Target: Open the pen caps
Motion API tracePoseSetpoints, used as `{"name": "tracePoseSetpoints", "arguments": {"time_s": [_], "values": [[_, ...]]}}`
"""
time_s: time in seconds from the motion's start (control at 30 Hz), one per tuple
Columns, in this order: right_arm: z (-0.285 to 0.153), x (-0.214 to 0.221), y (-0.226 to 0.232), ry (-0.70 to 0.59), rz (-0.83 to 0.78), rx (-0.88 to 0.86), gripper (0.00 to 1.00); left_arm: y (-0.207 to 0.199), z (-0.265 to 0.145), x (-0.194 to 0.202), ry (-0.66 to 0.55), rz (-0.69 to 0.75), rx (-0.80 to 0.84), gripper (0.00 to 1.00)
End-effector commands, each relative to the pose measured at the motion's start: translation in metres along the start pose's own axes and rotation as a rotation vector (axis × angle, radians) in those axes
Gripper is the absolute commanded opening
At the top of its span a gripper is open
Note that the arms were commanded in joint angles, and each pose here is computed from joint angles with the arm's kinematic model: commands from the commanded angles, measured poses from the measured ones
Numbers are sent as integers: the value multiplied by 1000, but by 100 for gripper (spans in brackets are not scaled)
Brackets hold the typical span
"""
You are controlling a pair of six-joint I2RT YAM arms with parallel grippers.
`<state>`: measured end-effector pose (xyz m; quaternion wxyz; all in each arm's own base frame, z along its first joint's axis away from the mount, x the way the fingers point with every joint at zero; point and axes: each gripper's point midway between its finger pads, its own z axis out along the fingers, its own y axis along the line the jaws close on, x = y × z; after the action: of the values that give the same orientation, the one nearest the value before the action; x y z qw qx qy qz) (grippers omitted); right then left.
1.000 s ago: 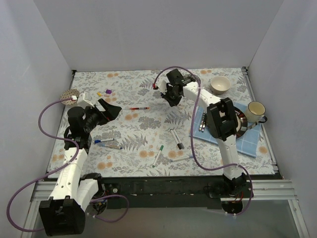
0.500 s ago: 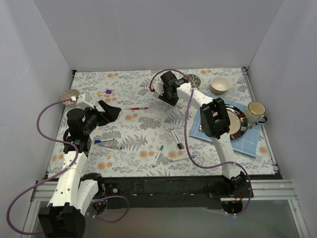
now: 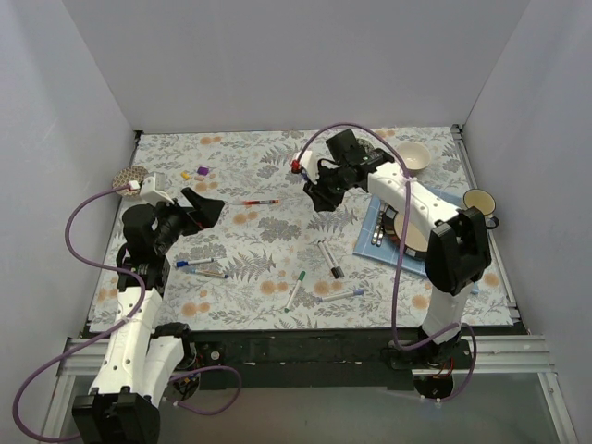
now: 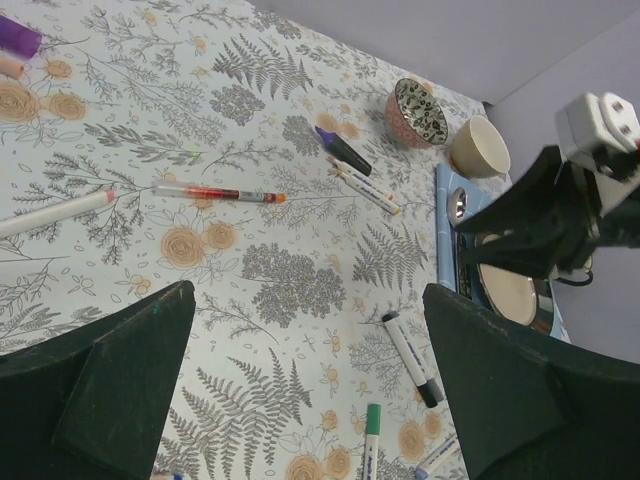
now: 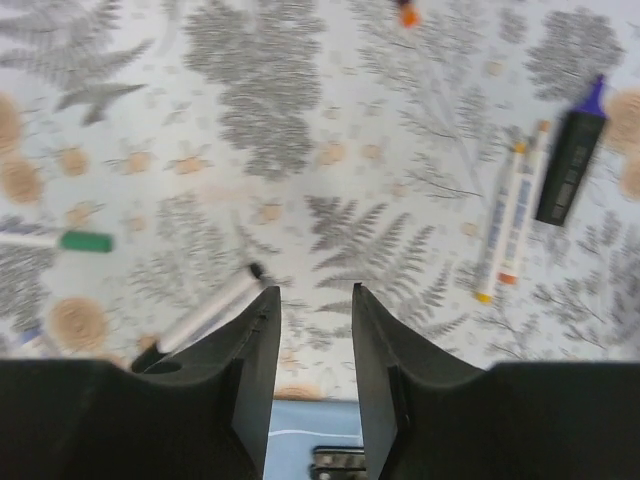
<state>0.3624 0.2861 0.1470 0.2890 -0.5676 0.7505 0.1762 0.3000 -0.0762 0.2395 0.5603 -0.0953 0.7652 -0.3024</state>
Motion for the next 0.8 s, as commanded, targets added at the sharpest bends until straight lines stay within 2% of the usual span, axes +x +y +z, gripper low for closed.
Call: {"name": "tracePoseSetpoints", "arguments": {"time_s": [0.0,0.2,0.3,0.33,0.37,0.4,0.47,0.5,0.53,0.57,0.67,0.77], "values": [[0,-8,62,-142,-56,-270,43,0,-7,-10,-50,38,-23,98],[22,-26,61,-153,-245,-306,51,9,-6,-14,-67,24,-74,98],[44,-41,47,-113,-366,-210,55,15,-8,-18,-86,15,-116,98],[61,-37,35,-64,-380,-163,56,16,-9,-19,-93,14,-122,98],[70,-41,36,-44,-401,-150,59,15,-10,-20,-96,15,-121,98],[70,-61,24,-58,-424,-102,60,15,-9,-19,-94,13,-122,98],[99,-52,18,18,-421,-93,62,16,-8,-18,-87,12,-123,98],[97,-71,9,-11,-450,-63,62,17,-8,-19,-88,11,-127,98],[114,-62,6,21,-449,-70,62,20,-8,-20,-91,9,-143,98],[120,-63,4,22,-462,-67,67,22,-7,-20,-91,6,-152,98],[139,-69,-8,8,-492,-42,71,27,-6,-19,-86,-3,-178,98],[154,-70,-18,0,-484,-5,72,33,-3,-17,-78,-19,-202,98]]}}
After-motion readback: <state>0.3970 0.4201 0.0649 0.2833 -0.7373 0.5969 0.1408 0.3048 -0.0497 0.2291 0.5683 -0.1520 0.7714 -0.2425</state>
